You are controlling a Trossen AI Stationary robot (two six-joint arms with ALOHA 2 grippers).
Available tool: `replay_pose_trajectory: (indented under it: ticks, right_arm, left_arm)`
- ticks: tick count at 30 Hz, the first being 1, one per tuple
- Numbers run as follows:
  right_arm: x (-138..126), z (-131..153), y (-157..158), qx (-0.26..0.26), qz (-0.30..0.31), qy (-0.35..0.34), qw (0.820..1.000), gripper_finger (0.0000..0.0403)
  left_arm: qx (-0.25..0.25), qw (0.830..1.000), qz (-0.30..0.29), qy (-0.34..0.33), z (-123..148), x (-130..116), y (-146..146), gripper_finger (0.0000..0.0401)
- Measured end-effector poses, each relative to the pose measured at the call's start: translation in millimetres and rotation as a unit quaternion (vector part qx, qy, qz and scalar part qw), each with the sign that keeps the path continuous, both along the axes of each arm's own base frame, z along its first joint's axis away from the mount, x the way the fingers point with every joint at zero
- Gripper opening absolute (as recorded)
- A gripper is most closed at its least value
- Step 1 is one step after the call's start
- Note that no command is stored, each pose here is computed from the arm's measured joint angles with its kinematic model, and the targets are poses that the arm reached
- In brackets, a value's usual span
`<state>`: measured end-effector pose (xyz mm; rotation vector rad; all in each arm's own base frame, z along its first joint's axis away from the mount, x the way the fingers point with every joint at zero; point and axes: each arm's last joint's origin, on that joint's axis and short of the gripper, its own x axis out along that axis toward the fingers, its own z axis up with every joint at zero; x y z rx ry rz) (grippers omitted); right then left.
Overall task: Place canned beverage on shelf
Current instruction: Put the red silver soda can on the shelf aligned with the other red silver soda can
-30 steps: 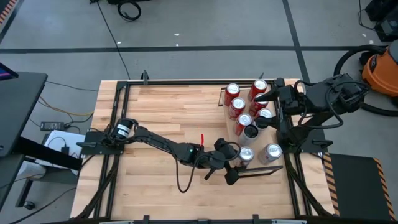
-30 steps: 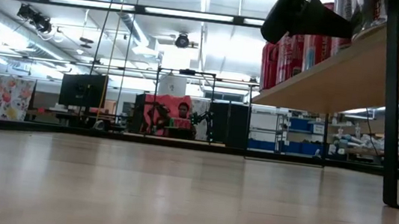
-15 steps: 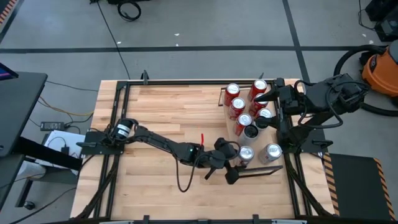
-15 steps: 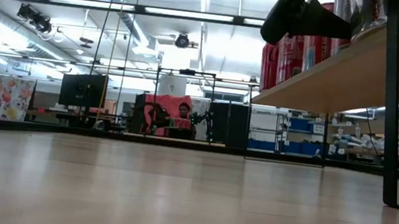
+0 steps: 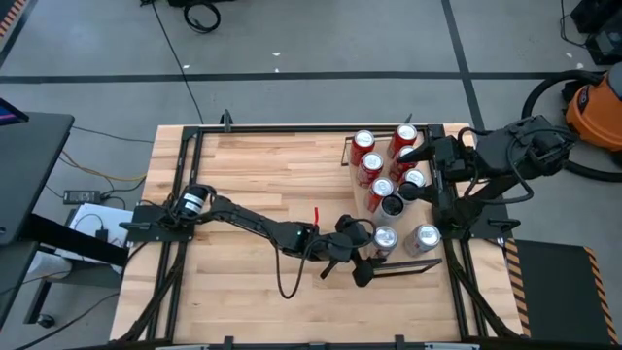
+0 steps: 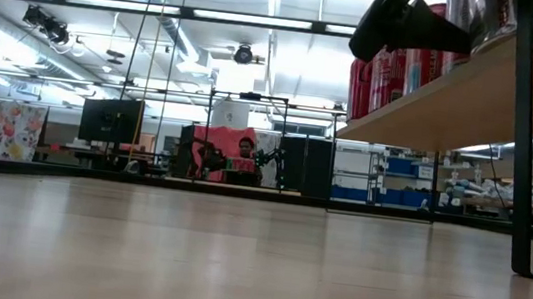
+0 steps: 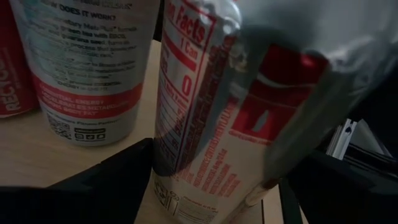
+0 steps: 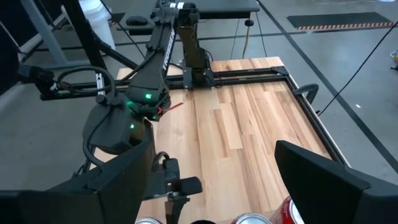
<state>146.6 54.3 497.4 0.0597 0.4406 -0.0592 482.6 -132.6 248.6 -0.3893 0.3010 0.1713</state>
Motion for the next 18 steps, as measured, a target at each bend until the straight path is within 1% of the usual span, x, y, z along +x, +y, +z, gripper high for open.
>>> replay_pose_trajectory:
  ticks: [5, 9, 12, 16, 18]
  right_arm:
    - [0.0, 0.0, 0.0, 0.000, 0.000, 0.000, 1.000, 0.0348]
    - [0.1, 0.0, 0.0, 0.000, 0.000, 0.000, 1.000, 0.0348]
    - [0.1, 0.0, 0.1, 0.000, 0.000, 0.000, 1.000, 0.0348]
    - [0.1, 0.0, 0.1, 0.000, 0.000, 0.000, 1.000, 0.0348]
    - [0.1, 0.0, 0.0, 0.000, 0.000, 0.000, 1.000, 0.0348]
  left_arm:
    - [-0.007, 1.000, 0.007, 0.003, -0.6, 0.5, 3.1, 0.0347]
    - [0.003, 1.000, 0.008, 0.006, -1.1, 0.3, 3.4, 0.0350]
    - [0.008, 1.000, 0.007, 0.012, -1.8, 0.0, 3.6, 0.0361]
    - [0.010, 1.000, 0.007, 0.017, -2.8, -0.4, 3.7, 0.0390]
    - [0.011, 1.000, 0.011, 0.015, -2.6, -0.3, 3.9, 0.0397]
